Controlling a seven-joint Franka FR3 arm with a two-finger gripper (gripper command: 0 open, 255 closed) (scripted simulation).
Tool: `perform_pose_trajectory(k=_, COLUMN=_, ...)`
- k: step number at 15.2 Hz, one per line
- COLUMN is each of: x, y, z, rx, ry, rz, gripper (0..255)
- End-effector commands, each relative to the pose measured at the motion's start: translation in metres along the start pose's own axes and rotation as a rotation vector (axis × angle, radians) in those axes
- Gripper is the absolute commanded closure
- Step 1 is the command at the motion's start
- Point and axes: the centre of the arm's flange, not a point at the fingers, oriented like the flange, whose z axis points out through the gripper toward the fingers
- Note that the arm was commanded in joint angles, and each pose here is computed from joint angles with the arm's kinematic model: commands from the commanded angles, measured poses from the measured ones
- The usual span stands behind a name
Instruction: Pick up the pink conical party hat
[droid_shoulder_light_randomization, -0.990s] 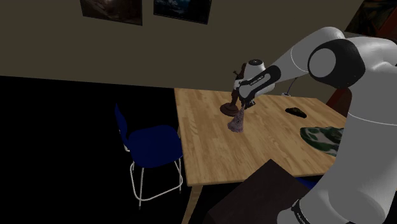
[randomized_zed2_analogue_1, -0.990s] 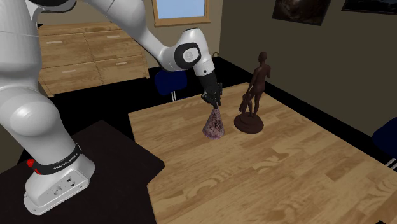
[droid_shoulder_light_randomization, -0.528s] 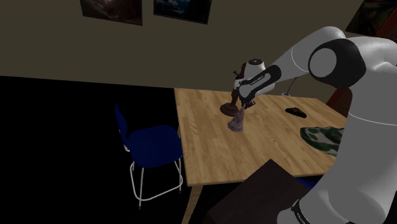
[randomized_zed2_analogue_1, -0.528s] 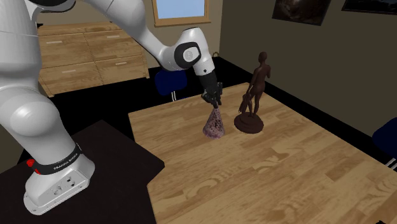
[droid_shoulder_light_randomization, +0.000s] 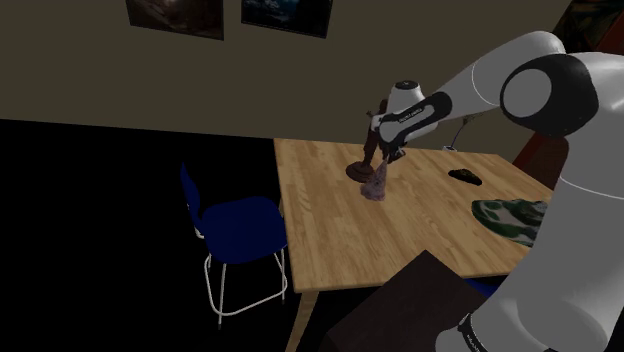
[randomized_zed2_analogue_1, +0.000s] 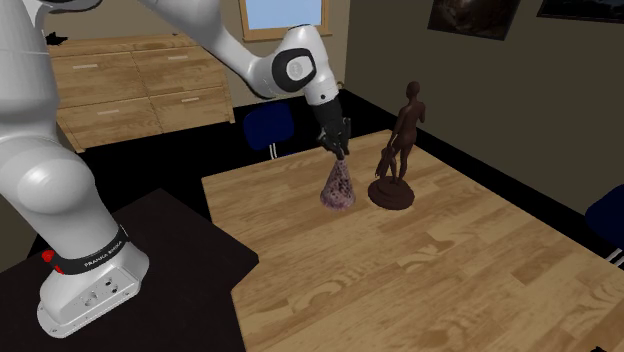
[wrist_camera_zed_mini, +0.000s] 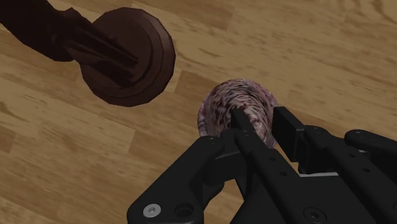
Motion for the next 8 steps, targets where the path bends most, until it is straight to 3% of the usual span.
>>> perform_pose_trajectory(k=1, x=-0.004, y=0.001, z=-0.011, rx=0.000, ry=0.000, rz=0.000, gripper=255)
perform_pose_trajectory(k=8, x=-0.014, y=0.005, z=-0.036, rx=0.000, ry=0.000, rz=0.000, gripper=255)
